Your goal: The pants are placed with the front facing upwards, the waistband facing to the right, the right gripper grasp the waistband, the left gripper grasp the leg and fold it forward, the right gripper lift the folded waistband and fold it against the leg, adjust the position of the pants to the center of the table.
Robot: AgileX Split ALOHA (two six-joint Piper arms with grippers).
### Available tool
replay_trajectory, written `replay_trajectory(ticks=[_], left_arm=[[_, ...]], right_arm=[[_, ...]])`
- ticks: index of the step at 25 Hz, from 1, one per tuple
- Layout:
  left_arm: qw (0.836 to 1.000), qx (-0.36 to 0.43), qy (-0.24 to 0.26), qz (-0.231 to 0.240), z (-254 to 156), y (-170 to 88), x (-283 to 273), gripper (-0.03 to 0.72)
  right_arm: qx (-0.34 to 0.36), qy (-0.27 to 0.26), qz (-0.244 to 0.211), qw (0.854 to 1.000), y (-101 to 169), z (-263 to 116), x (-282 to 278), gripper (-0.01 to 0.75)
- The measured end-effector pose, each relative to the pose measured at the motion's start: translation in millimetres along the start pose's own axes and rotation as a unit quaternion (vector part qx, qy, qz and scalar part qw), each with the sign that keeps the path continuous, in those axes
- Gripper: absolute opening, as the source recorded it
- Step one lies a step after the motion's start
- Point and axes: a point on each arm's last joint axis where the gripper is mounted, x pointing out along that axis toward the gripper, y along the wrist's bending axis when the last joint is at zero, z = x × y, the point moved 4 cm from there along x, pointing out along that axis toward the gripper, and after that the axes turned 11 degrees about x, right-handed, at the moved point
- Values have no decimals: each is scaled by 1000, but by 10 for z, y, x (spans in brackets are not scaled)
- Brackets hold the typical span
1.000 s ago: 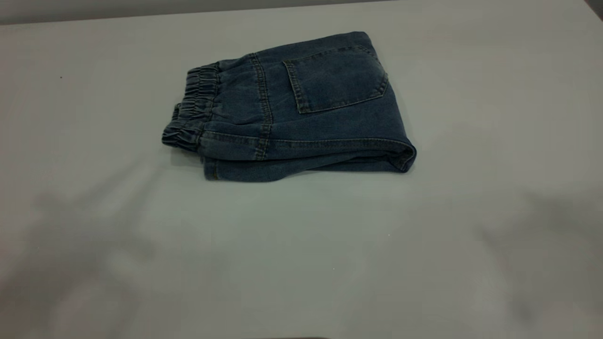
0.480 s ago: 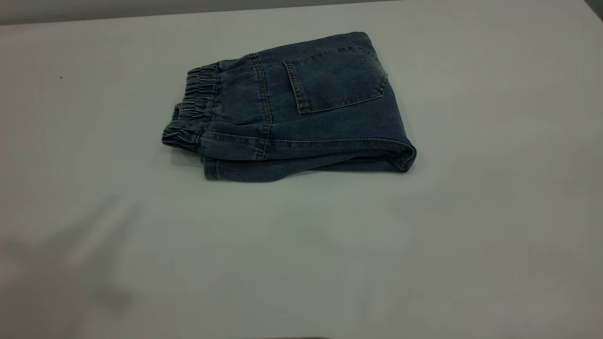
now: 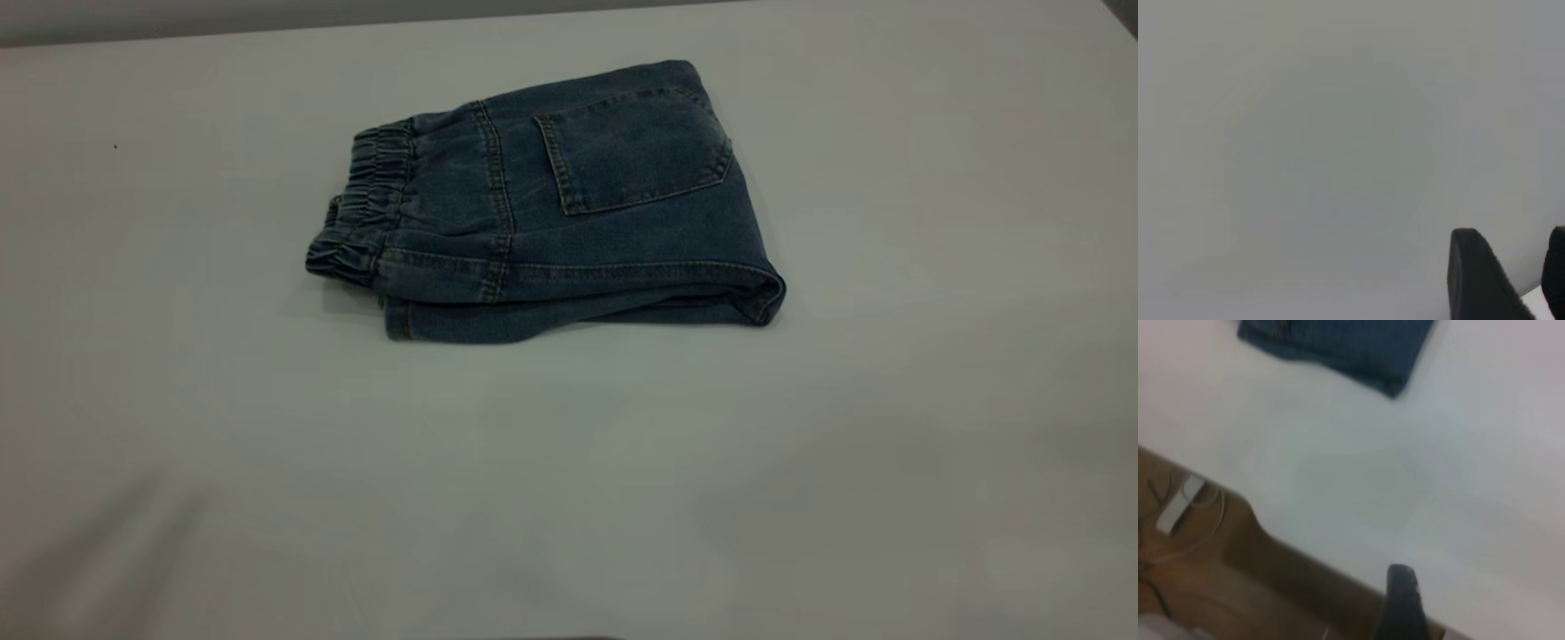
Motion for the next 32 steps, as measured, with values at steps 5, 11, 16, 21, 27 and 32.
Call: replay_trajectory(ticks=[5,11,16,21,27,32], left_arm=[[999,7,-36,16,134,-48,-221,240],[992,49,-104,49,385,-131,-625,240],[974,108,-162,118,561,-163,-1052,240],[926,227,-176,244,650,-89,-1463,240],[896,217,-126,366,525,189,-1613,240],[901,158,-129,382,454,246,-1623,240]], right_arm=[[-2,-12,-1,1000,-5,-3,-20,478],[0,-12,-1,1000,-5,-4,-22,478],[0,-12,-1,1000,-6,-5,-21,478],[0,-12,-1,1000,-6,-5,-21,478],[0,-12,0,1000,-5,-5,-21,478],[1,-12,0,1000,-4,-5,-21,478]])
